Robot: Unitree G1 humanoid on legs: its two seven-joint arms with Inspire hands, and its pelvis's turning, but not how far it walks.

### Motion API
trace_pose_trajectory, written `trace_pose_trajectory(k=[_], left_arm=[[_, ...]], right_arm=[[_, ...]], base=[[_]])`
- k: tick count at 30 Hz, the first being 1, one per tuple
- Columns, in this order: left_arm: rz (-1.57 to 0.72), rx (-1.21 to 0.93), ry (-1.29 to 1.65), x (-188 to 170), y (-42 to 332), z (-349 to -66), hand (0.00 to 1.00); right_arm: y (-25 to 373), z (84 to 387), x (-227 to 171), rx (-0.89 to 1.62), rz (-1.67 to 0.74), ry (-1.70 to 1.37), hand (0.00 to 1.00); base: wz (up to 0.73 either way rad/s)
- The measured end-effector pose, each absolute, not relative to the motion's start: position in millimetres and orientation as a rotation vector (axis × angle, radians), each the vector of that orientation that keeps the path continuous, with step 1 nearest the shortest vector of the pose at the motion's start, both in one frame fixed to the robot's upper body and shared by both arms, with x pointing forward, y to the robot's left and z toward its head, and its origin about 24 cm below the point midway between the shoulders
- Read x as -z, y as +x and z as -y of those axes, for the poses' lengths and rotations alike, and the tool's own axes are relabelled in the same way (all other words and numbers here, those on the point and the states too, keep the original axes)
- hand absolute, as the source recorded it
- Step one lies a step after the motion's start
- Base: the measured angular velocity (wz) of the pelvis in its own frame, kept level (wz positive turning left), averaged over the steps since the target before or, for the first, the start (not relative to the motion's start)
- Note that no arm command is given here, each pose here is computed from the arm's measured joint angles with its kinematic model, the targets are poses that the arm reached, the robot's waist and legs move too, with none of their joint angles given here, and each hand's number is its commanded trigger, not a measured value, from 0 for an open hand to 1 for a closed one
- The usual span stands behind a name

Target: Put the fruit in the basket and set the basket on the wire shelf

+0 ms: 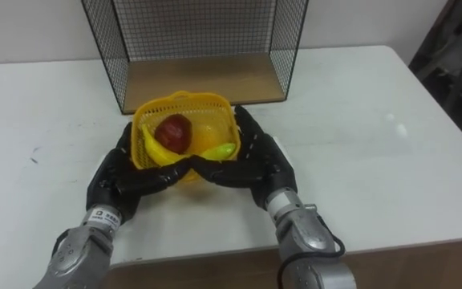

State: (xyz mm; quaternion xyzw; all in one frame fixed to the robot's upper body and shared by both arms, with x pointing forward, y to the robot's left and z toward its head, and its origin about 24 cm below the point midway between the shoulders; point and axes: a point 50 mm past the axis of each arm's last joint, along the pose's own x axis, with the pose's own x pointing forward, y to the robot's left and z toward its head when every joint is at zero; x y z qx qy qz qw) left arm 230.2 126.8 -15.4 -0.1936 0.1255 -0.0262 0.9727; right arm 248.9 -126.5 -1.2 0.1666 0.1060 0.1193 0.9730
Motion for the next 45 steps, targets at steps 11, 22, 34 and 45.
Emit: trace_pose_trajectory(k=[11, 22, 34, 45], left_arm=[[-0.179, 0.107, -0.395, -4, 245, -116, 0.00], [-0.116, 0.133, -0.393, -20, 254, -112, 0.00], [-0.098, 0.124, -0.407, -24, 256, -113, 0.00], [-0.065, 0.084, -0.408, -29, 259, -125, 0.00]], right_arm=[[256, 132, -11, -0.205, -0.132, 0.304, 0.00], [259, 135, -28, -0.195, -0.053, 0.313, 0.00], [264, 132, -33, -0.193, -0.032, 0.338, 0.00], [263, 126, -34, -0.218, -0.027, 0.351, 0.00]], base=[[-0.06], [0.00], [0.00], [-0.09]])
